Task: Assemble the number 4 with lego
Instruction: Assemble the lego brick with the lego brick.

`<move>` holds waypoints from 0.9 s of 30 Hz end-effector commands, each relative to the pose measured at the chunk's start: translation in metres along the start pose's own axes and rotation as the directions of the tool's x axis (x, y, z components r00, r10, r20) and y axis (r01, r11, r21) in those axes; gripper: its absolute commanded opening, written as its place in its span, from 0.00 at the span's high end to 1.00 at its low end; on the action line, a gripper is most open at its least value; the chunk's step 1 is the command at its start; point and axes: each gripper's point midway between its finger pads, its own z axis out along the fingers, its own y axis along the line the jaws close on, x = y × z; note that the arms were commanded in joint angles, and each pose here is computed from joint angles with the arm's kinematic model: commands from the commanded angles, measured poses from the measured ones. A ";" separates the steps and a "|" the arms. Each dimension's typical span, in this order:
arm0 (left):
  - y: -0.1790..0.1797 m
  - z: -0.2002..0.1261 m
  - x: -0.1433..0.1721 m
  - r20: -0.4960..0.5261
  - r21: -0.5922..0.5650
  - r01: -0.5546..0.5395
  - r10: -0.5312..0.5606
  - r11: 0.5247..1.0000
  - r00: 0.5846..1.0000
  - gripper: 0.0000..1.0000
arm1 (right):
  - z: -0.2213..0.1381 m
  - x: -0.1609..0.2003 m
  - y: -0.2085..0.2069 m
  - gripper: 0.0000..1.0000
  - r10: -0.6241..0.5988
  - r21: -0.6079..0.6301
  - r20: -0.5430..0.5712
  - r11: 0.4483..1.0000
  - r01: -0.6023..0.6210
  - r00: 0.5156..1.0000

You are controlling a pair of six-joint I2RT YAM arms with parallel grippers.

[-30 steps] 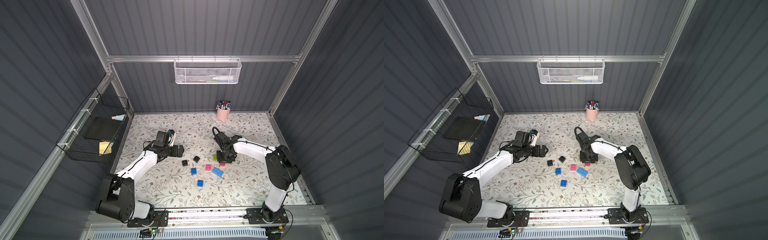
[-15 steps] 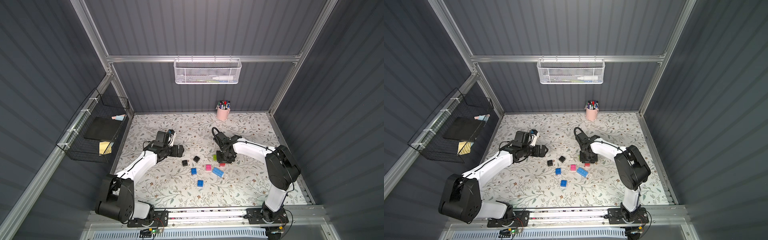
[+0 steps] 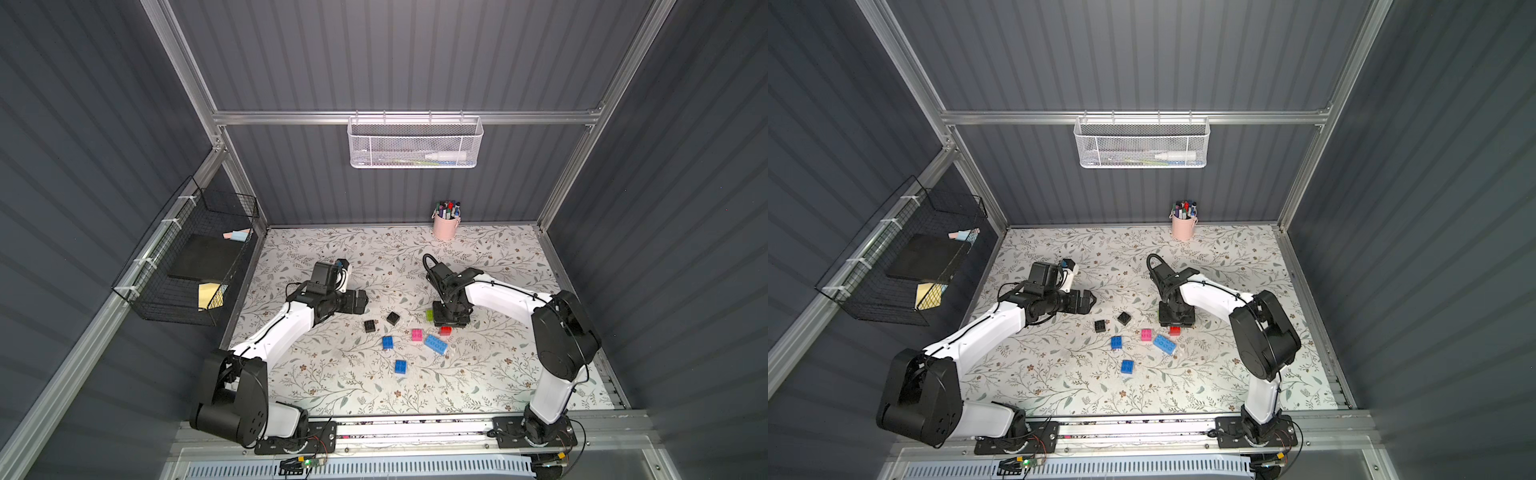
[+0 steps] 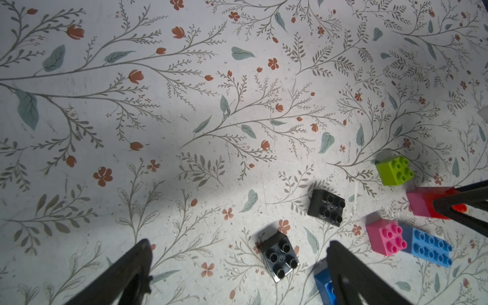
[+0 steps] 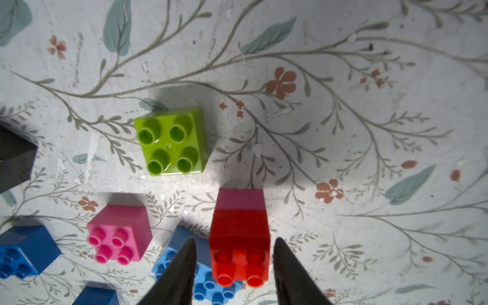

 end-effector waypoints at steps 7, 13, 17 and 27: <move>-0.002 -0.010 -0.005 0.031 0.000 -0.012 0.012 1.000 0.999 0.01 | -0.036 -0.003 0.003 0.43 -0.025 -0.026 0.063 0.999 0.027 0.998; -0.003 -0.011 -0.007 0.036 0.000 -0.010 0.010 1.000 0.999 0.00 | -0.050 0.010 0.016 0.42 -0.123 -0.034 0.035 0.992 0.124 0.992; -0.003 -0.012 -0.005 0.032 0.000 -0.016 0.016 1.000 0.999 0.01 | -0.047 0.034 0.021 0.42 -0.208 -0.037 -0.016 0.978 0.207 0.978; -0.003 -0.010 -0.007 0.032 0.004 -0.008 0.008 1.000 0.999 0.01 | -0.036 0.063 0.033 0.31 -0.219 -0.071 -0.068 0.974 0.214 0.973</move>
